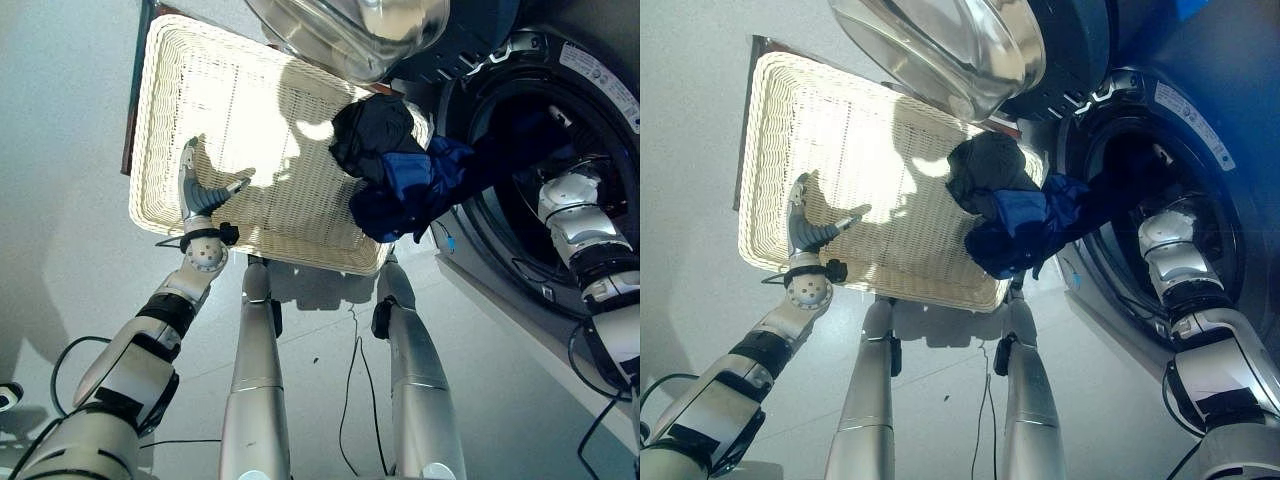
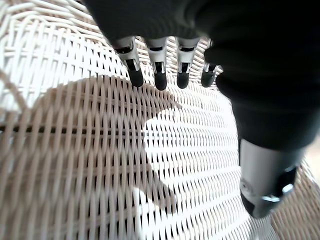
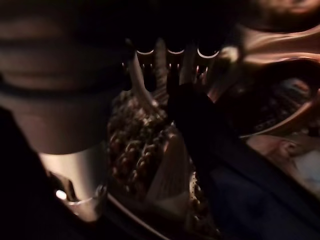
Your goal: Put the clothes into the washing machine.
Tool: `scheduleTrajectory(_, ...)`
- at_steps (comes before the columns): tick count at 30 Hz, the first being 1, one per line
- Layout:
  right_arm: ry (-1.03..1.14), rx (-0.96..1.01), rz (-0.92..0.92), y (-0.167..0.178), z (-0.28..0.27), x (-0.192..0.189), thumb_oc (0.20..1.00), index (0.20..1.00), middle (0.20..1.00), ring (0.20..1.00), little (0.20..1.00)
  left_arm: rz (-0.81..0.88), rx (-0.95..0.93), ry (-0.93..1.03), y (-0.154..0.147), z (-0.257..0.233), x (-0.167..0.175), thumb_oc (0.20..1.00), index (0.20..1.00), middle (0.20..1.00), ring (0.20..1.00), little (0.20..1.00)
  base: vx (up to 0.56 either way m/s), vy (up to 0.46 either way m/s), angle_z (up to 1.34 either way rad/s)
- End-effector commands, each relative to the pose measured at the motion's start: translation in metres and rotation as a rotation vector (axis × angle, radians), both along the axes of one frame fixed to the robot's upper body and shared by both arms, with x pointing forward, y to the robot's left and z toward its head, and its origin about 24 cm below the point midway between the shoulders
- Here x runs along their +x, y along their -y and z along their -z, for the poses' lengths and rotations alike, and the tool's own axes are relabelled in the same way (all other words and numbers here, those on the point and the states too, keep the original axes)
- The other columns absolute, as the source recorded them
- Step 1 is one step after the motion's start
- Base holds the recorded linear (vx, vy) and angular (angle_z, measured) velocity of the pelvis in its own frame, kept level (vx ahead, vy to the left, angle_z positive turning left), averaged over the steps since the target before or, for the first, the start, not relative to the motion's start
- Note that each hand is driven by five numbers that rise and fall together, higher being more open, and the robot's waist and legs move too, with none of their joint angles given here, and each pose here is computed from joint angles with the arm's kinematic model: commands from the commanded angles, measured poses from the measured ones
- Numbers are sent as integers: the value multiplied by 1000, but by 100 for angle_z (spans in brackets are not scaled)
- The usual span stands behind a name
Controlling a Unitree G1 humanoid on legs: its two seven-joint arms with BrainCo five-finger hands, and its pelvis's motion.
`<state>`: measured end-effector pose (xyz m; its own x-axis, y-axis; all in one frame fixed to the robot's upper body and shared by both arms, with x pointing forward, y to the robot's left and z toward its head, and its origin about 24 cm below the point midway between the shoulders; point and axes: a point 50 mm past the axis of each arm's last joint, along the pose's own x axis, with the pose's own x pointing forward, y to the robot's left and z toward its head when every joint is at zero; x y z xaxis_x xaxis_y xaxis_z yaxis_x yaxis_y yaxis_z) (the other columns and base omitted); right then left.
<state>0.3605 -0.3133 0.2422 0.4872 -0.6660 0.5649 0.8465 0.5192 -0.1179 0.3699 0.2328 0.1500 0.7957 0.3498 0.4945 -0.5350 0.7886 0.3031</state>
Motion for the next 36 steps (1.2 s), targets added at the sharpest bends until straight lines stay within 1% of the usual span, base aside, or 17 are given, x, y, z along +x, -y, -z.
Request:
scheduleTrajectory(1, -39, -114, 77, 8, 6, -9, 1000, 1000, 1000, 1000, 1000, -48, -34, 64, -7, -5, -4, 1000, 1000, 1000, 1000, 1000, -10, 44, -1)
scheduleTrajectory(4, -104, -197, 60, -4, 22, -6, 1000, 1000, 1000, 1000, 1000, -53, -43, 78, -5, -6, -3, 1000, 1000, 1000, 1000, 1000, -6, 24, -1)
scheduleTrajectory(8, -193, -262, 72, -5, 40, -6, 1000, 1000, 1000, 1000, 1000, -54, -41, 87, -5, -7, -3, 1000, 1000, 1000, 1000, 1000, 0, 0, 0)
scheduleTrajectory(12, -289, -312, 111, 4, 56, -8, 1000, 1000, 1000, 1000, 1000, -53, -37, 92, -6, -10, -2, 1000, 1000, 1000, 1000, 1000, 0, 0, 0)
scheduleTrajectory(15, -348, -286, 148, 15, 67, -11, 1000, 1000, 1000, 1000, 1000, -51, -33, 94, -7, -12, -1, 1000, 1000, 1000, 1000, 1000, 0, 0, 0)
scheduleTrajectory(17, -428, -262, 182, 24, 76, -13, 1000, 1000, 1000, 1000, 1000, -52, -32, 96, -9, -13, -1, 1000, 1000, 1000, 1000, 1000, 0, 0, 0)
scheduleTrajectory(19, -464, -285, 209, 31, 82, -18, 1000, 1000, 1000, 1000, 1000, -50, -29, 95, -9, -14, 0, 1000, 1000, 1000, 1000, 1000, 0, 0, 0)
scheduleTrajectory(21, -460, -346, 222, 30, 78, -17, 1000, 1000, 1000, 1000, 1000, -52, -26, 96, -9, -15, 0, 1000, 1000, 1000, 1000, 1000, 0, 0, 0)
scheduleTrajectory(23, -458, -355, 220, 28, 76, -16, 1000, 1000, 1000, 1000, 1000, -53, -27, 97, -9, -15, 0, 1000, 1000, 1000, 1000, 1000, 0, 0, 0)
scheduleTrajectory(25, -438, -417, 219, 24, 76, -17, 1000, 1000, 1000, 1000, 1000, -53, -26, 96, -10, -14, -1, 1000, 1000, 1000, 1000, 1000, 0, 0, 0)
scheduleTrajectory(32, -398, -523, 221, 14, 79, -18, 1000, 1000, 1000, 1000, 1000, -48, -16, 96, -8, -12, -1, 1000, 1000, 1000, 1000, 1000, 0, 0, 0)
scheduleTrajectory(33, -387, -563, 201, 9, 77, -16, 1000, 1000, 1000, 1000, 1000, -48, -16, 99, -8, -12, -1, 1000, 1000, 1000, 1000, 1000, 0, 0, 0)
scheduleTrajectory(36, -372, -604, 153, 2, 75, -13, 1000, 1000, 1000, 1000, 1000, -50, -16, 99, -7, -13, 0, 1000, 1000, 1000, 1000, 1000, 0, 0, 0)
